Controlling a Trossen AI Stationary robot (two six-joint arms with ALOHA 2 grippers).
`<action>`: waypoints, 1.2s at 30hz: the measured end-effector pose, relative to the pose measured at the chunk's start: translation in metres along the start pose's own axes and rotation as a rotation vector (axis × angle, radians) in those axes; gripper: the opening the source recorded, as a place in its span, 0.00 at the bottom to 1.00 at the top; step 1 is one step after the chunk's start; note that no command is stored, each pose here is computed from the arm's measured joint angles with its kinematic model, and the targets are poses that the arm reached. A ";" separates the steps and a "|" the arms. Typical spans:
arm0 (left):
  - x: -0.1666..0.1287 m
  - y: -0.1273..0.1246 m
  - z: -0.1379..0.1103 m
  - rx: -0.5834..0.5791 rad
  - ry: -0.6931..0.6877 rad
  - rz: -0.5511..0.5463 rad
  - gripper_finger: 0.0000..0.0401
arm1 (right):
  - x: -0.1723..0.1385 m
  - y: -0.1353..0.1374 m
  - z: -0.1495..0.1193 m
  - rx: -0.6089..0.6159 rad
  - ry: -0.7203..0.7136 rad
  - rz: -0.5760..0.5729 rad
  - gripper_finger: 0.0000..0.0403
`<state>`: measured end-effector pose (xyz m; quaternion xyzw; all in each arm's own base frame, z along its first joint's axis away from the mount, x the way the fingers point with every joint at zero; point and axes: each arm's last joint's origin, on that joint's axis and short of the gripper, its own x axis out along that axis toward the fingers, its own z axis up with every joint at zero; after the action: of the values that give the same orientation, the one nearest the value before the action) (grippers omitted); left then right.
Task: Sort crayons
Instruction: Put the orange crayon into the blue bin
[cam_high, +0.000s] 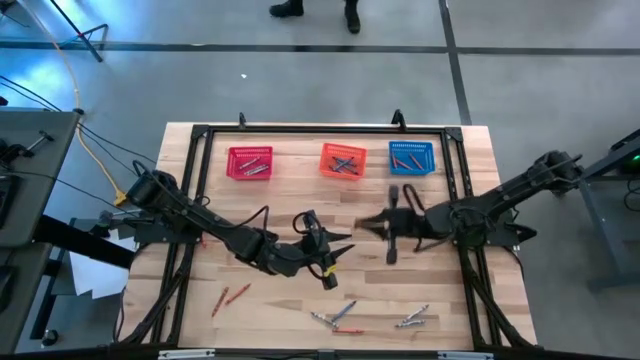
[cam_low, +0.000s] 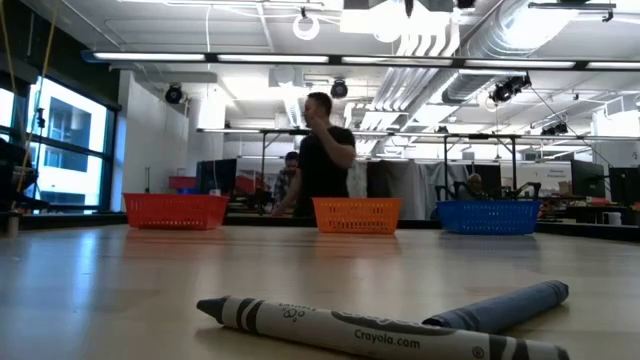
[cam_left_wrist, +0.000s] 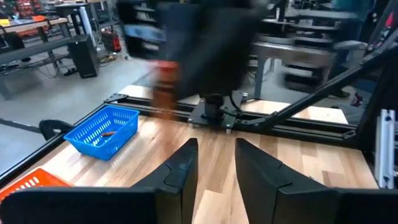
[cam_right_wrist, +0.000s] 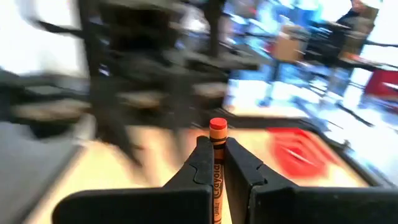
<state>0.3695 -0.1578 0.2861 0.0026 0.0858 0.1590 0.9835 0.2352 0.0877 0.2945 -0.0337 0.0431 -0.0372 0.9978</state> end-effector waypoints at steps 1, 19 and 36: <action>-0.001 -0.001 0.000 -0.005 0.001 -0.004 0.24 | -0.004 -0.005 0.001 -0.007 0.015 -0.046 0.00; -0.005 -0.005 -0.003 -0.004 0.019 -0.018 0.25 | -0.087 -0.145 -0.020 0.158 0.449 -0.747 0.00; -0.006 -0.003 -0.015 -0.038 0.109 0.001 0.25 | -0.060 -0.250 -0.092 0.338 0.852 -0.938 0.03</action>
<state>0.3625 -0.1630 0.2724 -0.0245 0.1360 0.1611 0.9772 0.1497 -0.1621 0.2260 0.1262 0.4089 -0.4849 0.7627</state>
